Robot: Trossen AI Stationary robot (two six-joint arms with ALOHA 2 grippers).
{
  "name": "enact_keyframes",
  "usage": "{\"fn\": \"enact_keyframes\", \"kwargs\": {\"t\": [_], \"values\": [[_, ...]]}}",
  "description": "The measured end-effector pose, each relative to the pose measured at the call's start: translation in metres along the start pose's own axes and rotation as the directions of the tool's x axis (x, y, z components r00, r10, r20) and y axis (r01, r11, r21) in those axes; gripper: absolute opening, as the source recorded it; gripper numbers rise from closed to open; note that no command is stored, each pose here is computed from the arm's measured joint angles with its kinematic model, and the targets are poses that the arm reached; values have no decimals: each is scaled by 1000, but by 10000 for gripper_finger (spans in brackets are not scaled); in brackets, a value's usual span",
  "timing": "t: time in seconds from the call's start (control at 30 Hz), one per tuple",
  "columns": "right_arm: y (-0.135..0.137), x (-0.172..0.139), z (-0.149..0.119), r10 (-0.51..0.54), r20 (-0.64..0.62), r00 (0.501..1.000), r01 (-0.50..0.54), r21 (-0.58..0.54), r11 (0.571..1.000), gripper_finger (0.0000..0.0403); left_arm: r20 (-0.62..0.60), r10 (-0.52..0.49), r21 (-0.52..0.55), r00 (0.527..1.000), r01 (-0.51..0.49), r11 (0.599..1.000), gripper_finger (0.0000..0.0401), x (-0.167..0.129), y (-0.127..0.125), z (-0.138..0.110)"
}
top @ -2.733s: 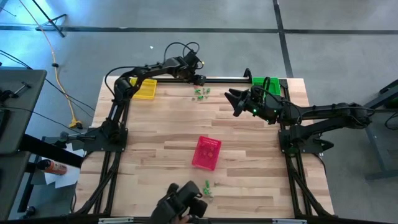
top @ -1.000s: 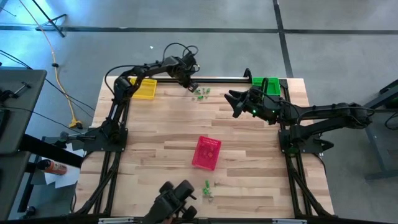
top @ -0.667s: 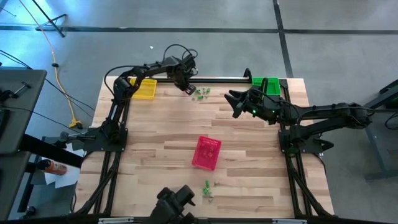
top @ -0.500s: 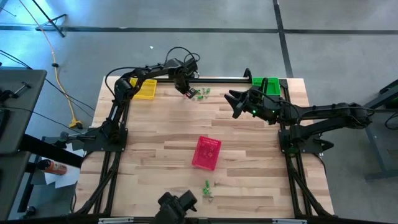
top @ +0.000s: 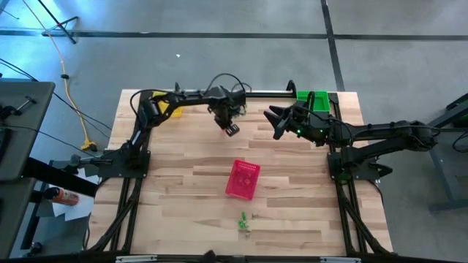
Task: Sort Halloween decoration
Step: Put the orange pumpkin toy into the red bin
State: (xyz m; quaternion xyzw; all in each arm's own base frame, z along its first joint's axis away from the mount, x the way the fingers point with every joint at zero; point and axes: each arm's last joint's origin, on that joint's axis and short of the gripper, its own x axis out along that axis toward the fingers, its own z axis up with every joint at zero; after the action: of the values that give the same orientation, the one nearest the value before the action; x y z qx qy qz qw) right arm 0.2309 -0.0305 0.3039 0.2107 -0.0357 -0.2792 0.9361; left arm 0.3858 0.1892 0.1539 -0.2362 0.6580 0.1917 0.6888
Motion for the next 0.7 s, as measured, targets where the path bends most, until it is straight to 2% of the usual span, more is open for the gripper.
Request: {"fn": "enact_keyframes", "kwargs": {"t": [0.13, 0.27, 0.57, 0.7], "values": [[0, 0, 0, 0, 0, 1000, 0, -19, 1000, 197, -3, -1, 40, 1000, 1, 999, 0, 1, -20, -4], [0, 0, 1, 3, 6, 1000, -3, -15, 1000, 197, 2, -27, 109, 1000, 26, 994, 0, -6, -28, -7], [5, -1, 11, 46, 101, 994, -41, -50, 998, 197, 151, -56, 168, 987, 30, 985, 1, -66, -25, -17], [5, -2, 12, 47, 105, 993, -40, -71, 997, 197, 205, -62, 211, 977, 18, 977, 17, -86, -25, -25]]}}
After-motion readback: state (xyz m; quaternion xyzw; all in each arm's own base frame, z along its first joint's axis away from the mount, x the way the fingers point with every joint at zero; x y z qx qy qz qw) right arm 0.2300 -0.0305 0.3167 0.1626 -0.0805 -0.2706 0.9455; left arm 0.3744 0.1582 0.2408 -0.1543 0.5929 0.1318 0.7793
